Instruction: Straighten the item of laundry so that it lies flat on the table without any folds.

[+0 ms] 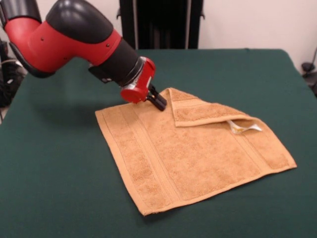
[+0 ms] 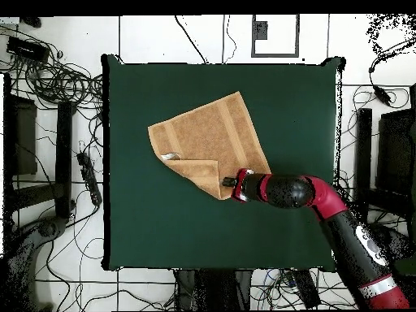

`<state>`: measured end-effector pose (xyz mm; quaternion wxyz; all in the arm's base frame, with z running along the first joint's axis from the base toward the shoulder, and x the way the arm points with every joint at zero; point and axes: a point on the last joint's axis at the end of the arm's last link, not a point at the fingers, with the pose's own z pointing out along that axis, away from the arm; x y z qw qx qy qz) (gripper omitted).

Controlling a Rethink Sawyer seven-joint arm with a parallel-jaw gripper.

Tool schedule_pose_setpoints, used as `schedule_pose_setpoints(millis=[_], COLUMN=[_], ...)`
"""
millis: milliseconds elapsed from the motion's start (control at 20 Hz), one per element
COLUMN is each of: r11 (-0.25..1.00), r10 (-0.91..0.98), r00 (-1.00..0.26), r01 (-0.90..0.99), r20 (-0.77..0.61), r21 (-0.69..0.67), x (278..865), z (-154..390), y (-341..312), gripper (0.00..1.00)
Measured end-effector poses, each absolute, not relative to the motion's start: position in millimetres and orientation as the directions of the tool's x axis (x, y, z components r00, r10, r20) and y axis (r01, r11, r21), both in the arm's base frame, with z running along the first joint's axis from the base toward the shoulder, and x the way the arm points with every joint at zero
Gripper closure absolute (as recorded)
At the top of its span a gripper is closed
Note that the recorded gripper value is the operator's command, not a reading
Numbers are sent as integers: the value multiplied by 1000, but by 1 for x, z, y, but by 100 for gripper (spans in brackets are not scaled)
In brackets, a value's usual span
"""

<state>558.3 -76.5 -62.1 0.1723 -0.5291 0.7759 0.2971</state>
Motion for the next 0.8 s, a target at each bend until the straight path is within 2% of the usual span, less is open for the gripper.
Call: schedule_pose_setpoints(millis=[800], r11=[286], r10=[-697], r00=[-409], r01=[-912], r20=[-589], r21=[295], x=[559], z=[-68], y=[-83], gripper=[100])
